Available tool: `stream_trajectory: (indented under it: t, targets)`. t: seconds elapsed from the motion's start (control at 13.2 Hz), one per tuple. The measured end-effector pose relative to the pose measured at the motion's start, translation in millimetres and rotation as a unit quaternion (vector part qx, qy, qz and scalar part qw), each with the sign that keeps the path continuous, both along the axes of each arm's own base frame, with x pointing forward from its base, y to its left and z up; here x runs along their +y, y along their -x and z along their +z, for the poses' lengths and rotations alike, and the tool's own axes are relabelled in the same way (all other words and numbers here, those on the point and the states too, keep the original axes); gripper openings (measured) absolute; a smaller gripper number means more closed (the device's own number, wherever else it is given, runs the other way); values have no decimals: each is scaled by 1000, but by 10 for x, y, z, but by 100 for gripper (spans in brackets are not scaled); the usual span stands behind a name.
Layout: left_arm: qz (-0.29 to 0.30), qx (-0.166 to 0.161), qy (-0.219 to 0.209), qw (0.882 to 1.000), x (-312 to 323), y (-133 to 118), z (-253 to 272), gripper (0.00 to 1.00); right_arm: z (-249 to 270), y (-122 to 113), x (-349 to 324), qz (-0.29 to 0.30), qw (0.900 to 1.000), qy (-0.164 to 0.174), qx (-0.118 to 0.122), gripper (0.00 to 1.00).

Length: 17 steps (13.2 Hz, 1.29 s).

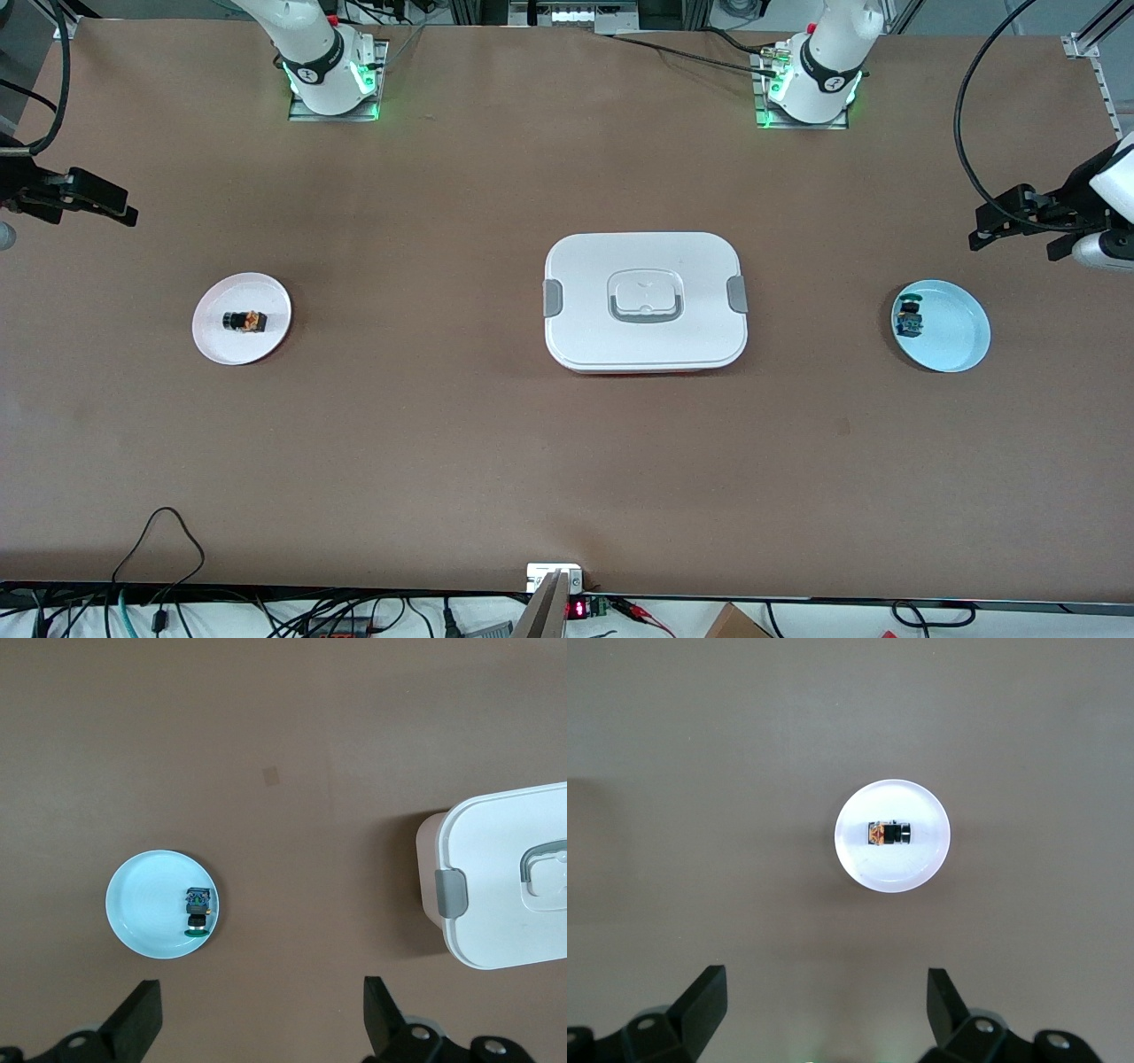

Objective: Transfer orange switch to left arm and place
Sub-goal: 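Move the right gripper down toward the orange switch on the pink plate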

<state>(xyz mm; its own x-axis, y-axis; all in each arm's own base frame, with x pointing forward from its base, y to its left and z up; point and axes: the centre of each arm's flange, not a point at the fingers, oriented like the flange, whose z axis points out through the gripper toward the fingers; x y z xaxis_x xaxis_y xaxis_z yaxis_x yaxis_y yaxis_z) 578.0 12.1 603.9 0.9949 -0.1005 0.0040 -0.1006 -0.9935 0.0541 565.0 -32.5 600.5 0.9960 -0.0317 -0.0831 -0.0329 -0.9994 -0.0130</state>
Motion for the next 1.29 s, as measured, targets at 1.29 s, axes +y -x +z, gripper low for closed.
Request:
stream_trajectory:
  t: [1.29]
  targets:
    - [0, 0, 0, 1000, 0, -2, -2, 100, -449, -299, -153, -3, 999, 45, 6, 100]
